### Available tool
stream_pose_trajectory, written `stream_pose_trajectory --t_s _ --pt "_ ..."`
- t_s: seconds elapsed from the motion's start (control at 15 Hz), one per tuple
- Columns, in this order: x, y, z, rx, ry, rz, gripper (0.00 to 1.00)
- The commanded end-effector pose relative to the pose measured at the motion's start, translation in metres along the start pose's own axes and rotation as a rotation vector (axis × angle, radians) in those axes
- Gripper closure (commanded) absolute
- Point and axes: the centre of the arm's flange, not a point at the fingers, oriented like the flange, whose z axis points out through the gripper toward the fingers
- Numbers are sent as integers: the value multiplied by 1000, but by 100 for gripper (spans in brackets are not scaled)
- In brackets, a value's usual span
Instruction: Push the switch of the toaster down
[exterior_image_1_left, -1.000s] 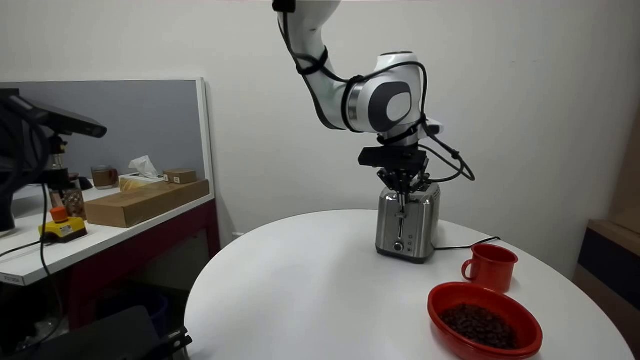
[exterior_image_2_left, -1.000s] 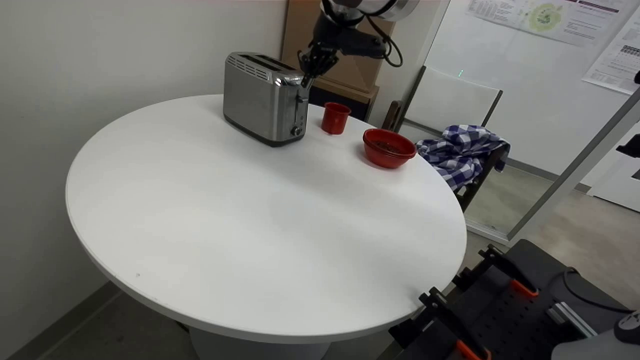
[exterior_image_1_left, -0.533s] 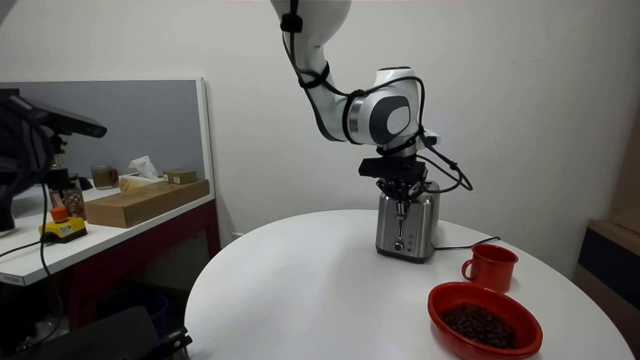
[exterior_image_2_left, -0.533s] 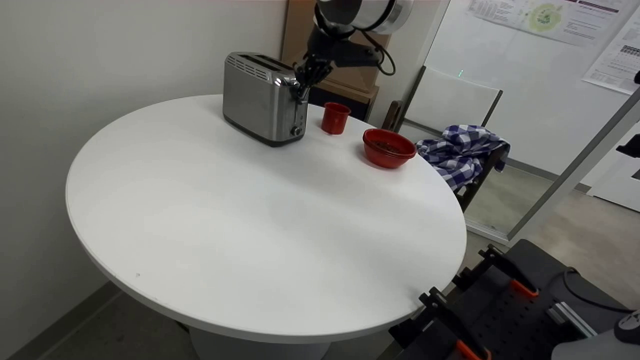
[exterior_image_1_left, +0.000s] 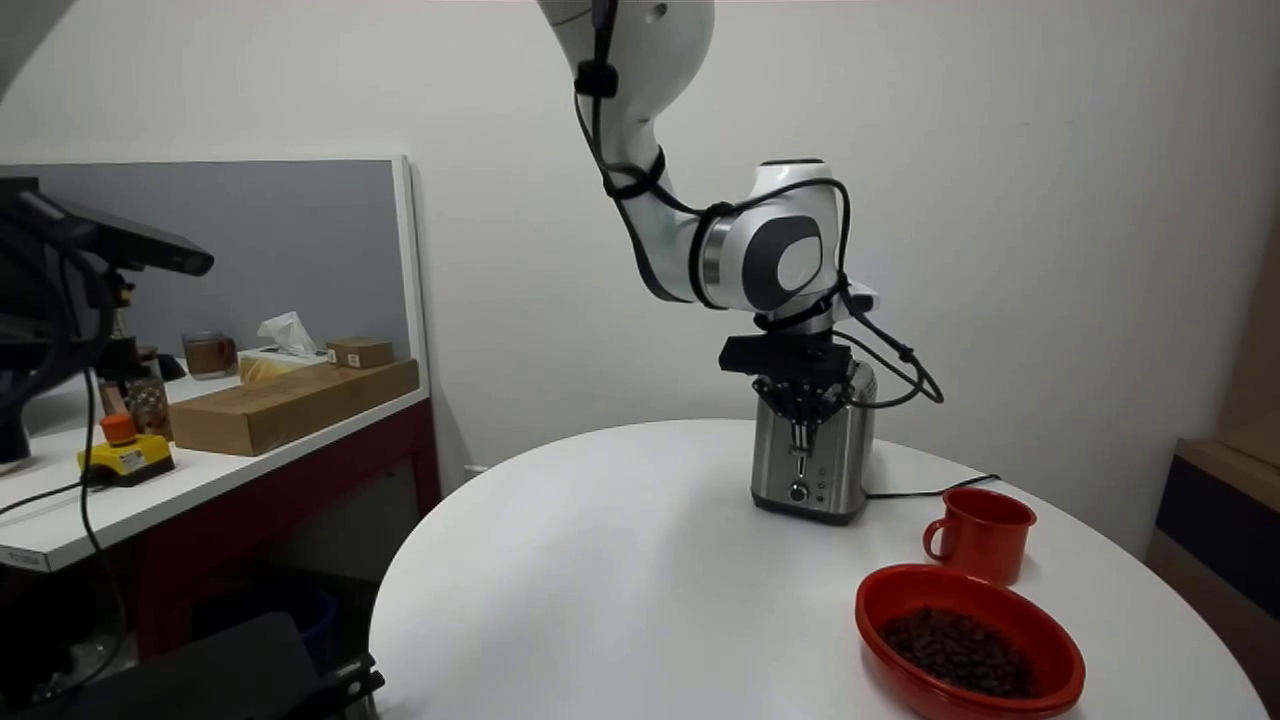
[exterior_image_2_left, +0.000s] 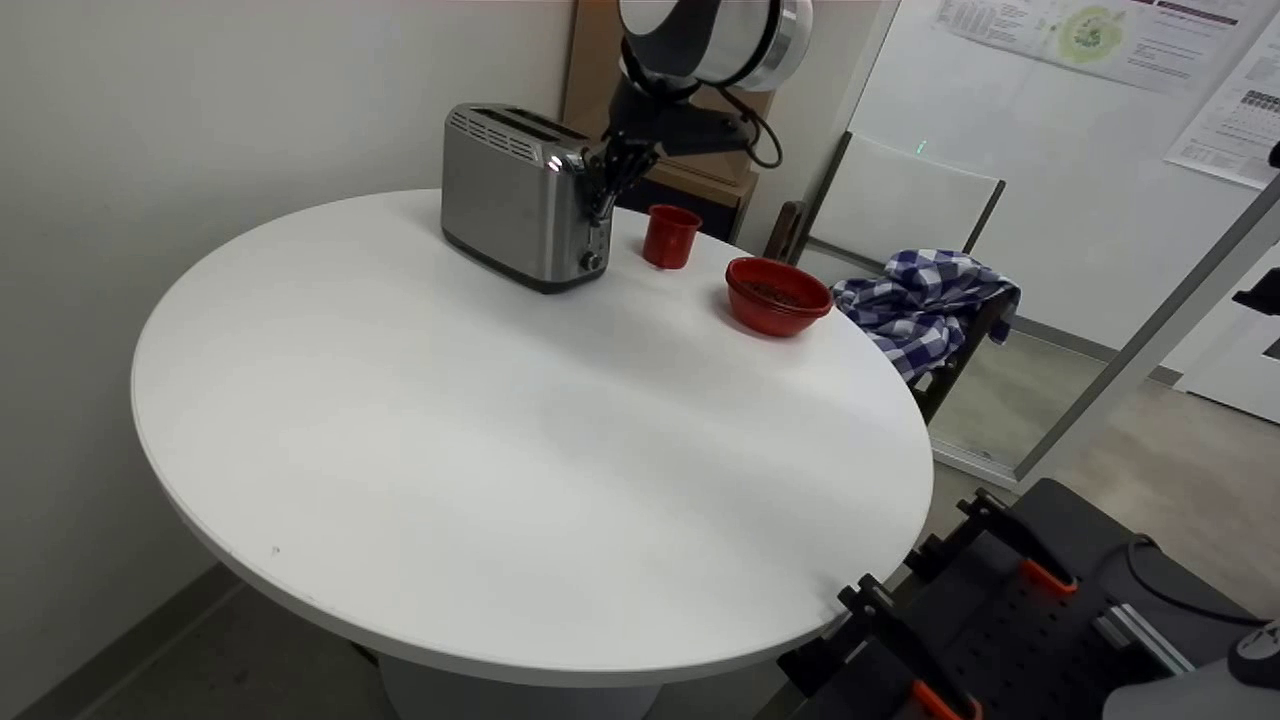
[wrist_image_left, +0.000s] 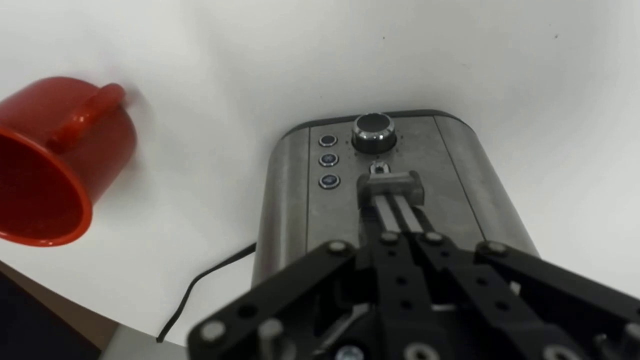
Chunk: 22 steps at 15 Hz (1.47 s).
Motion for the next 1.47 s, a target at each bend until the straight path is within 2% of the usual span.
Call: stream_pose_trajectory --t_s 0.0,0.47,0.73,0.8,0.87,1.0,1.13,1.4 --pt "8 -8 39 4 -29 -12 100" --pt "-5 -7 73 -11 -91 -24 100" --pt "4 -9 67 -19 -84 19 100" --pt "11 -8 59 -21 -86 65 74" --pt "15 -8 53 -23 -101 111 73" --pt "23 2 37 -7 -116 201 60" --pt "22 18 19 8 -137 265 45" --pt "9 44 -33 60 -145 316 14"
